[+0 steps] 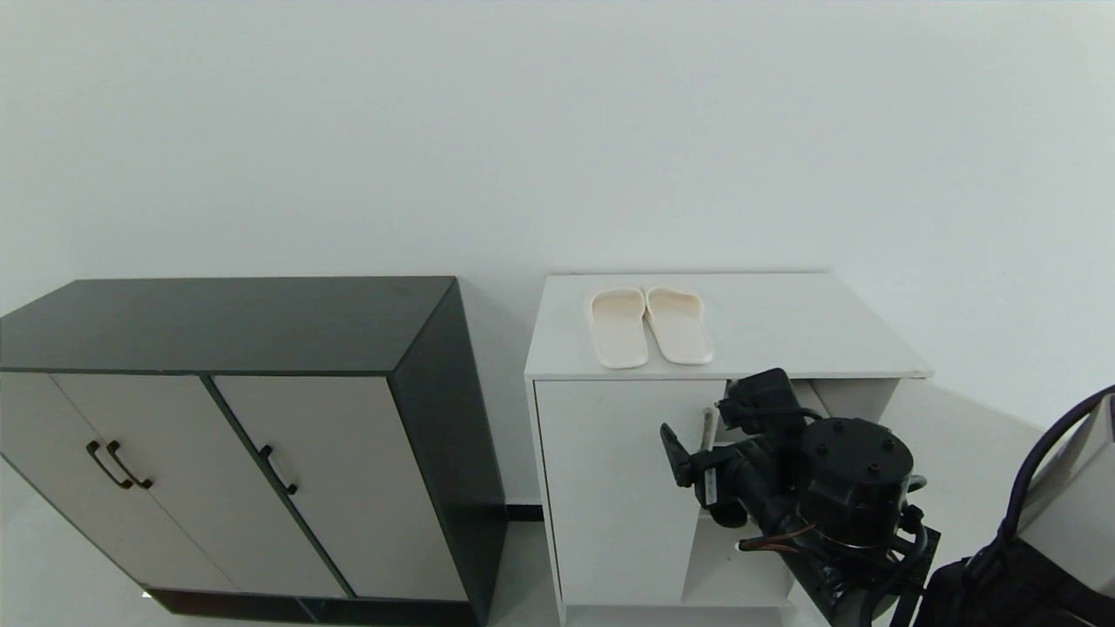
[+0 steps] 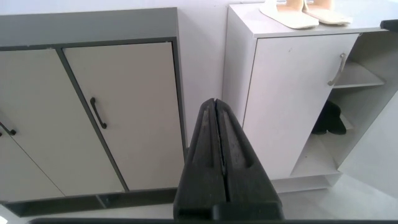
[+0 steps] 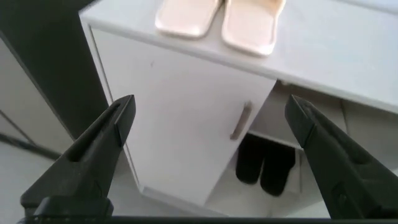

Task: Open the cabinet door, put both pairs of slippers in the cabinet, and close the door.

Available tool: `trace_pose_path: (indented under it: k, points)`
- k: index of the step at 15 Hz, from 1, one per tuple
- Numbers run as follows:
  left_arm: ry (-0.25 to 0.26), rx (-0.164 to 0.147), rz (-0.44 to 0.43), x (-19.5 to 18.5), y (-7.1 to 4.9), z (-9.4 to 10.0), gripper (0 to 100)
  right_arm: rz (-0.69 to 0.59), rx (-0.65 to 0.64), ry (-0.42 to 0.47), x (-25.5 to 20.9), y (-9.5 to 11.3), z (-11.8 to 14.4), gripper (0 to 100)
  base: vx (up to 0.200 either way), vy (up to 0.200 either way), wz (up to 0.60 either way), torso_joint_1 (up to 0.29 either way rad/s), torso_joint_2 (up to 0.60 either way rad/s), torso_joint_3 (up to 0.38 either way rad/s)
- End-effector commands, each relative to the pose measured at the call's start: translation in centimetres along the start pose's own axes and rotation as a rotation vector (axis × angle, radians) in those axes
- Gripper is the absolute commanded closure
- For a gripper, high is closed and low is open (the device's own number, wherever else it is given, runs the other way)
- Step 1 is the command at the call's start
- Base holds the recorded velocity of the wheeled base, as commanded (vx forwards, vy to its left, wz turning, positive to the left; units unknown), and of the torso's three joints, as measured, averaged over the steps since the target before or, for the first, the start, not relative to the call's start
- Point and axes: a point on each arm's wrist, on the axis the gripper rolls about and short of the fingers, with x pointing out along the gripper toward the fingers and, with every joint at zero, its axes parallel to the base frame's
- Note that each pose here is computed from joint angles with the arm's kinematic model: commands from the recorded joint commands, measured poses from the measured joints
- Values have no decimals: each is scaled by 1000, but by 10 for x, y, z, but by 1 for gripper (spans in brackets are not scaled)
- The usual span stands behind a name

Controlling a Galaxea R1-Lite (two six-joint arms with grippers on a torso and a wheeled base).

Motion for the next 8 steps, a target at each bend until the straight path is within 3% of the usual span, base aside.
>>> trace_pose_path:
  k: [1,4,8]
  points:
    - [0,0,0,0,0,0,100,-1,13,54,-1,-1,14,0,0,0,0,0,0,0]
    - [0,0,0,0,0,0,100,-15,207,226,-17,1,63,0,0,0,0,0,0,0]
    - [0,0,0,0,0,0,100,-12,271,238,-17,7,71,0,0,0,0,0,0,0]
